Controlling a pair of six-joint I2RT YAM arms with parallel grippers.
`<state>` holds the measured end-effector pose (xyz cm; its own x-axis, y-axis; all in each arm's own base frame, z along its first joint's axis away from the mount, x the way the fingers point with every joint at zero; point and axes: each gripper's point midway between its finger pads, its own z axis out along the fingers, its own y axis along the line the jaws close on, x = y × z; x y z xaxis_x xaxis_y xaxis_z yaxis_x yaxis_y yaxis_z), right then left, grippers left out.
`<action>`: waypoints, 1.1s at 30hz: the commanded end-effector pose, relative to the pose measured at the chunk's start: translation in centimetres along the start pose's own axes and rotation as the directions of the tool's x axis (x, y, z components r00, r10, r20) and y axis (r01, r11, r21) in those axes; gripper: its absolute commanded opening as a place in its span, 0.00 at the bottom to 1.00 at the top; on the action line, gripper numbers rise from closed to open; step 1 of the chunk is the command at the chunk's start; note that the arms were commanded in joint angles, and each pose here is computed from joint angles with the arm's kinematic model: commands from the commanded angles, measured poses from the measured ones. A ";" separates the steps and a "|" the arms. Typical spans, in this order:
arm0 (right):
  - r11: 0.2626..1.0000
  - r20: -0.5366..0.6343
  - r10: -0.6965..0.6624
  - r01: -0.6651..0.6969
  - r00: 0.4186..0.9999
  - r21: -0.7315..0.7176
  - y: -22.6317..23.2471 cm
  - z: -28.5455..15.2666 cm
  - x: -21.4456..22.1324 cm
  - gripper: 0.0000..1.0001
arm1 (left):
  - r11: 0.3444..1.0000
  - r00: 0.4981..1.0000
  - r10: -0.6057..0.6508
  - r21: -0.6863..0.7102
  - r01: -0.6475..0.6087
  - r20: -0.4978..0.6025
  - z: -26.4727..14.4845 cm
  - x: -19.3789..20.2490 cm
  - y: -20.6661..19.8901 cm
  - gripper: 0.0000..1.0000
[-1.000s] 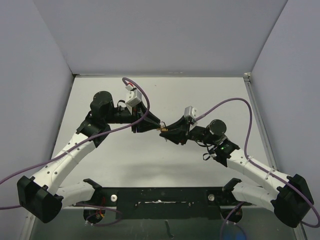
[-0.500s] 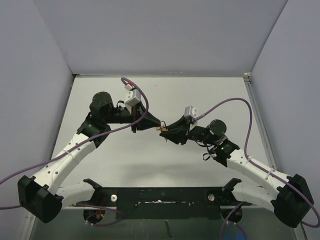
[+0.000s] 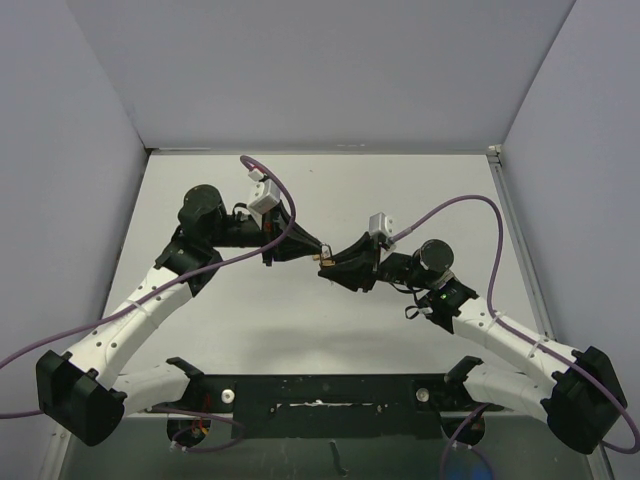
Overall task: Lock with the key
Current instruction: Lock the lock.
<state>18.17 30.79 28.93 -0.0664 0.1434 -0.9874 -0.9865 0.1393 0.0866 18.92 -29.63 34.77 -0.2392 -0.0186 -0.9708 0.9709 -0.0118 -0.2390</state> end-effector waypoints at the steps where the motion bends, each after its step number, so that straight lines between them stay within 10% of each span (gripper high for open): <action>1: 0.992 0.087 -0.079 0.087 0.993 -0.089 1.7 0.4 -3.2 0.00 | 0.999 0.999 0.049 -0.010 -0.049 0.025 -0.1 -1.1 -0.1 0.00; 15: 0.995 0.088 -0.100 0.102 0.991 -0.014 0.6 0.2 -3.1 0.00 | 0.999 1.000 0.030 0.045 -0.031 0.008 0.1 -0.7 -0.9 0.14; 33: 0.991 0.119 -0.127 0.121 0.985 0.052 -0.2 -0.1 -4.3 0.00 | 0.998 0.999 -0.034 0.061 0.034 -0.002 0.4 -0.2 -0.8 0.00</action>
<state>18.38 30.70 29.16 -0.0488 0.1489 -0.9876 -0.9855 0.1538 0.0719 18.79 -29.79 34.61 -0.2552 -0.0132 -0.9668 0.9665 -0.0312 -0.2547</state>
